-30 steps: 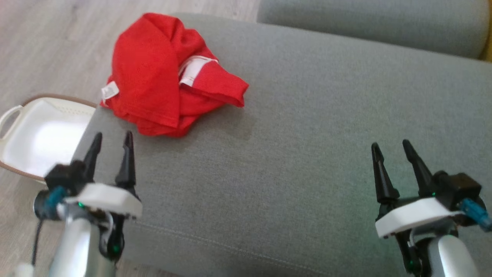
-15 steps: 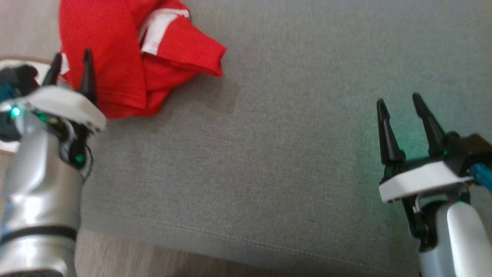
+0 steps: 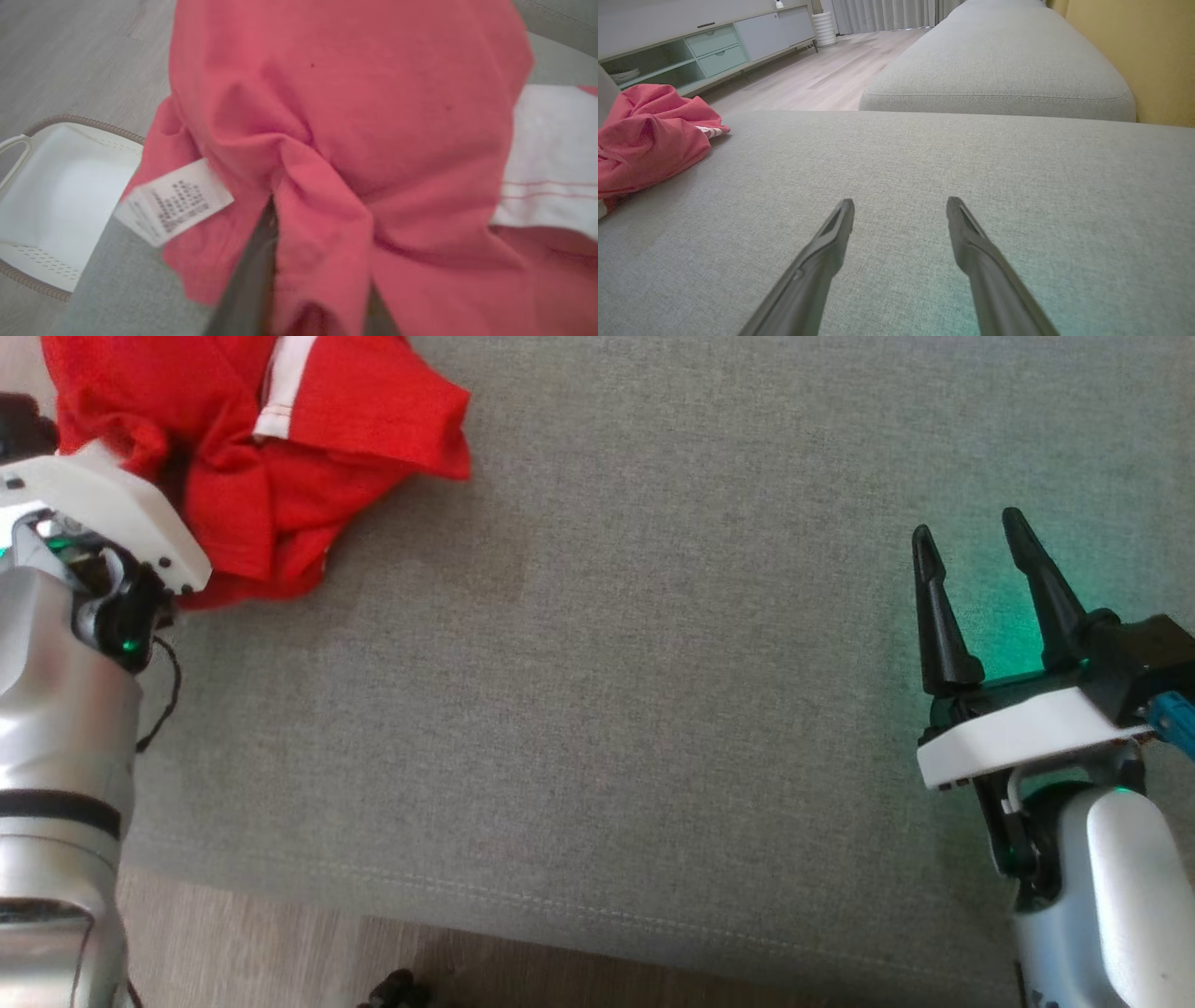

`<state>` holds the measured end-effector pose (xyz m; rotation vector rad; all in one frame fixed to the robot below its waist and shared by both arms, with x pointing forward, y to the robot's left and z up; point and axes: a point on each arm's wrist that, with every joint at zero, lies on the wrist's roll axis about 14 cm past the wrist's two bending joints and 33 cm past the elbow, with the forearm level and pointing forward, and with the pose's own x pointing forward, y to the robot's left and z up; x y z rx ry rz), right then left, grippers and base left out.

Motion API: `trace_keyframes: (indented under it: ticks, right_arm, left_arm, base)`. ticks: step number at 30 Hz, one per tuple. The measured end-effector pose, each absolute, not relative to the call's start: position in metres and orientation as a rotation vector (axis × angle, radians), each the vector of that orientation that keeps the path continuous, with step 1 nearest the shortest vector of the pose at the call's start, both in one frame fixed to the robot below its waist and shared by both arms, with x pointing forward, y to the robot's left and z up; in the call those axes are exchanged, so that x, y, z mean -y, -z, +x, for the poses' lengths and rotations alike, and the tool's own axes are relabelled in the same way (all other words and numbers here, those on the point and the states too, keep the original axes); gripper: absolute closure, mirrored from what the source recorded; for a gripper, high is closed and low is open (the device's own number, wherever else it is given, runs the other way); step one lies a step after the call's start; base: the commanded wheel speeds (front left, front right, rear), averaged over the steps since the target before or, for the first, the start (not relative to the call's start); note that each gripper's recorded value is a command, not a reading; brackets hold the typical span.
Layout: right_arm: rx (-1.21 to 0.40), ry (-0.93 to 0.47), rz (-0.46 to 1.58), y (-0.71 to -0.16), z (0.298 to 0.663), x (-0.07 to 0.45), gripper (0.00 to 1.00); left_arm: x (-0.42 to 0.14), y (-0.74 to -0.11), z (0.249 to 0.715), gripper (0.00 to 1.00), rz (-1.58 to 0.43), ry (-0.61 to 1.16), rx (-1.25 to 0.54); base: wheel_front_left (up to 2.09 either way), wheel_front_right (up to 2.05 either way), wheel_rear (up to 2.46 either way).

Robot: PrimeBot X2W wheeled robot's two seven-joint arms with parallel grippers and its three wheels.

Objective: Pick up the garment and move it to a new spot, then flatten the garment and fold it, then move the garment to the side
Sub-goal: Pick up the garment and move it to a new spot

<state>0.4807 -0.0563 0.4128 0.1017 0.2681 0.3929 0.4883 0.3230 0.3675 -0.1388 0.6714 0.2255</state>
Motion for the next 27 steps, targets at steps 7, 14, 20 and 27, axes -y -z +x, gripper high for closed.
trace_keyframes:
  ticks: [7, 14, 20, 27]
  right_arm:
    - [-0.265, -0.377, 0.100, -0.413, 0.482, 0.062, 0.00]
    - [-0.171, -0.352, 0.108, -0.451, 0.479, 0.071, 0.00]
    - [-0.120, -0.343, 0.116, -0.478, 0.463, 0.077, 0.00]
    - [-0.092, -0.305, 0.137, -0.497, 0.432, 0.094, 0.00]
  left_arm:
    - [-0.338, -0.387, 0.499, 1.00, -0.052, -0.221, -0.551]
    - [-0.347, -0.481, 0.518, 1.00, 0.069, -0.215, -0.204]
    - [-0.329, -0.554, 0.516, 1.00, 0.104, -0.166, 0.007]
    - [-0.282, -0.577, 0.479, 1.00, 0.125, -0.065, 0.130]
  base:
    - [0.00, 0.00, 0.00]
    - [0.00, 0.00, 0.00]
    - [0.00, 0.00, 0.00]
    - [0.00, 0.00, 0.00]
